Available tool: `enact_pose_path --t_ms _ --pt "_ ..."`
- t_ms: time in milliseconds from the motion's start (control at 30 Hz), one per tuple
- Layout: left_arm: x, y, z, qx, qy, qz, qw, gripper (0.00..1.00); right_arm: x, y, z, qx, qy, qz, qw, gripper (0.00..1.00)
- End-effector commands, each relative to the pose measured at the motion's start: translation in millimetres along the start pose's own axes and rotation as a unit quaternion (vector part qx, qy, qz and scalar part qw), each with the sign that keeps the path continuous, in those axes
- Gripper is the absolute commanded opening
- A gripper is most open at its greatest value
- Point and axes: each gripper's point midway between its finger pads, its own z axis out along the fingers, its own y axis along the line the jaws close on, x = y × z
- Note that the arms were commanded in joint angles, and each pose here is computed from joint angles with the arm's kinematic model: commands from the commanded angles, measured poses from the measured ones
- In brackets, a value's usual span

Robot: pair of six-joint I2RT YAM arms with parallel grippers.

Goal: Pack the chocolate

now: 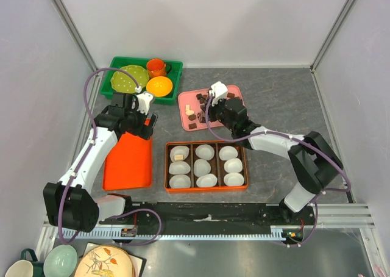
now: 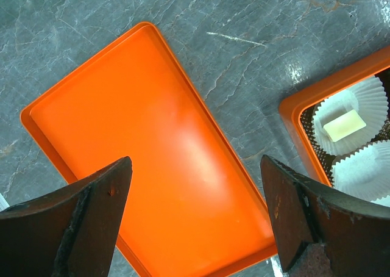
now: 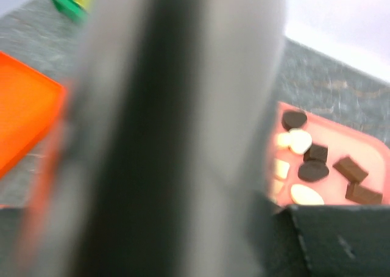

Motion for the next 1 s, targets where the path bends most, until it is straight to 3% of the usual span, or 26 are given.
enact_pose_path --t_ms 0,267,600,967 --pt "-6 2 -7 -0.003 -0.020 0.012 1.000 0.93 -82 24 -22 -0.020 -0.086 -0.033 0.996 0.24" --pt "-3 2 -7 -0.004 -0.016 0.011 1.000 0.93 -109 69 -66 -0.071 -0.104 -0.027 0.992 0.24" --pt "-2 1 -7 -0.002 -0.016 0.012 1.000 0.93 -57 82 -103 -0.095 -0.047 -0.016 0.994 0.24" --pt "-2 -1 -5 0.004 -0.014 0.006 1.000 0.93 -39 83 -117 -0.096 -0.030 -0.017 0.995 0.26"
